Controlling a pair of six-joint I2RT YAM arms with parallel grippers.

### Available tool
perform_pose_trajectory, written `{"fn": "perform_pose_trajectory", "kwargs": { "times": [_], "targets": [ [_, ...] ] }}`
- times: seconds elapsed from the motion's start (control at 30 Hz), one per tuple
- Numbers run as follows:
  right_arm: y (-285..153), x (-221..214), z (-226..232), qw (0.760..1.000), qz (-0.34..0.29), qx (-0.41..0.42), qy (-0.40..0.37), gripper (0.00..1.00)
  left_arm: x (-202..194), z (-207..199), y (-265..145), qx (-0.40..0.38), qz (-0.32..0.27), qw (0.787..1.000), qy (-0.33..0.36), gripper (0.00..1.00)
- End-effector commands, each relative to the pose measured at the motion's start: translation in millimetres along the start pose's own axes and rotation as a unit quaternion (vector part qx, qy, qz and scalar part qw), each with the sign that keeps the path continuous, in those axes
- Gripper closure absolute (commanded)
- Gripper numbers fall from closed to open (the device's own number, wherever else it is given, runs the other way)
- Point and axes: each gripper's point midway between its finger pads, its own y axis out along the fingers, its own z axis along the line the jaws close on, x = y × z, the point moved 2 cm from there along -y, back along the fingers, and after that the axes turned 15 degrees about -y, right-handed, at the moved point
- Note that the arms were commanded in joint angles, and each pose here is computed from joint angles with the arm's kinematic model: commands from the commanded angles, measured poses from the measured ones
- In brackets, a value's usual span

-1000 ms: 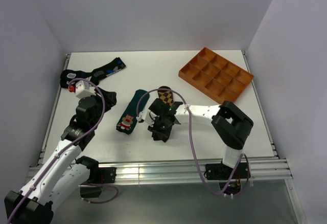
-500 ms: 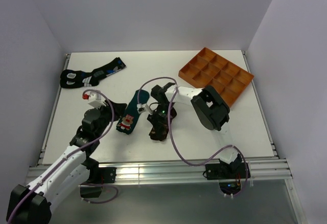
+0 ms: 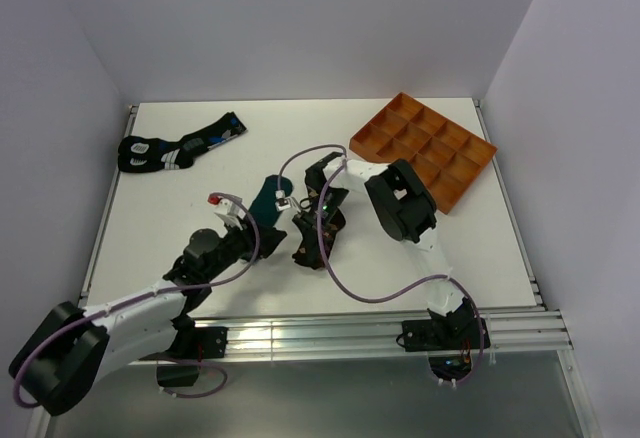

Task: Roll the socks
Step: Roll the sock at the center of the board.

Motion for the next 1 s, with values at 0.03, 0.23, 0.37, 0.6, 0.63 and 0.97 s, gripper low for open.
{"fn": "perform_pose_trajectory", "kwargs": {
  "times": [0.03,0.23,0.37,0.6,0.63,0.97],
  "targets": [
    [-6.9,4.6,8.5,0.999,-0.017,0.025,0.015,0.85,-11.0,-33.5,5.3,-0.107,0.033,0.993,0.040,0.49],
    [-10.8,2.4,8.0,0.999,-0.021,0.026,0.026,0.85,-30.1,-34.7,14.7,-0.130,0.078,0.988,0.044,0.45],
    [-11.4,2.6,7.3,0.999,-0.023,0.027,0.031,0.86,-38.1,-31.4,19.3,-0.131,0.097,0.985,0.048,0.43],
    [-14.2,-1.1,9.1,0.998,-0.024,0.035,0.038,0.86,-50.3,-28.1,27.8,-0.140,0.133,0.980,0.055,0.39],
    [-14.6,-1.9,9.3,0.998,-0.023,0.036,0.040,0.87,-50.4,-28.7,29.2,-0.142,0.134,0.979,0.056,0.38],
    [-17.8,-8.3,10.7,0.997,-0.024,0.044,0.050,0.87,-62.5,-17.2,32.2,-0.129,0.164,0.976,0.063,0.39]
  ]
}}
